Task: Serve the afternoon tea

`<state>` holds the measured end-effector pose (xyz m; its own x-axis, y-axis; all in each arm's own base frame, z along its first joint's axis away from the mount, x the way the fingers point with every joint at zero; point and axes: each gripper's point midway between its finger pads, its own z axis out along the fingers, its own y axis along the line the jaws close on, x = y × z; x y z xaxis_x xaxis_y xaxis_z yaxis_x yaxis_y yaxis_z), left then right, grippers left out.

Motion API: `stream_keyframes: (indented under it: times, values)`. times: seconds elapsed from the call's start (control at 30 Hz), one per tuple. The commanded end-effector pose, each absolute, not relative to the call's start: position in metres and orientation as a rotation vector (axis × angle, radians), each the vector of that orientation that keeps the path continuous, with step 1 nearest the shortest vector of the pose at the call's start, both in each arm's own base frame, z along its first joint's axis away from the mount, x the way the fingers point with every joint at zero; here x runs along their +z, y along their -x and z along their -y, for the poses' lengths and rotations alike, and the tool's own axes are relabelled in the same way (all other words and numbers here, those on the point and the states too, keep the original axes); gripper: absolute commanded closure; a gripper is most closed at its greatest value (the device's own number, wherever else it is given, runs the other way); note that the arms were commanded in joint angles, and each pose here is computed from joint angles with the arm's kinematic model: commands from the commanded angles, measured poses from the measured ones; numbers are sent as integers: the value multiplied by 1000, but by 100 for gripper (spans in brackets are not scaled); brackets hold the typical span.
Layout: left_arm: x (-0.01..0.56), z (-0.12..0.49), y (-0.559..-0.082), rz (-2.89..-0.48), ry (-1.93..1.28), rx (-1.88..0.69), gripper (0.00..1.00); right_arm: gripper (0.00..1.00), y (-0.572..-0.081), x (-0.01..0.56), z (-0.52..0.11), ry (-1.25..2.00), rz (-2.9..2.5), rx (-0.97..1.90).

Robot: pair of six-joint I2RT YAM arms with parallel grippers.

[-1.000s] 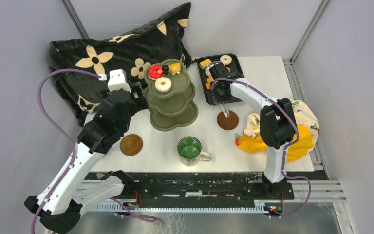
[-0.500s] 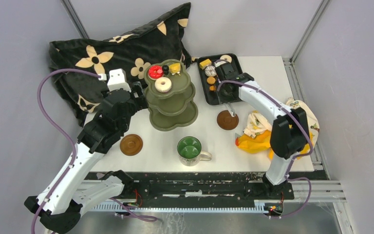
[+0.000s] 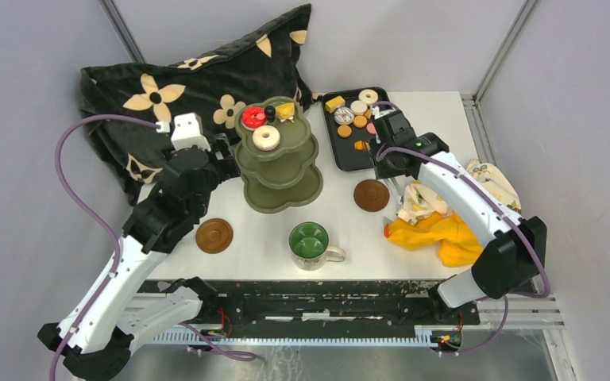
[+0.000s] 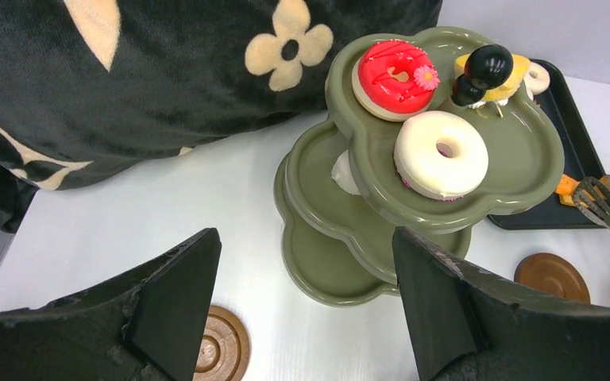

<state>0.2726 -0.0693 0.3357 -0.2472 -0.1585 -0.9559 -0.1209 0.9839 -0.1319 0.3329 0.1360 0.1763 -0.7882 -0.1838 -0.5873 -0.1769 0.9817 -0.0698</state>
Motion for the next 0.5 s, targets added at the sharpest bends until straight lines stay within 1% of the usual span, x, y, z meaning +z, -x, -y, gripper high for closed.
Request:
stream_keyframes:
  times: [0.0, 0.23, 0.47]
  values:
    - [356, 62, -270, -1767, 213, -36, 14, 82, -329, 222, -135, 186, -2375, 65]
    - [362, 62, -266, -1760, 214, -57, 14, 82, -318, 266, -146, 178, -2289, 194]
    - [365, 60, -265, -1753, 223, -59, 13, 82, -307, 295, -200, 285, -2218, 355]
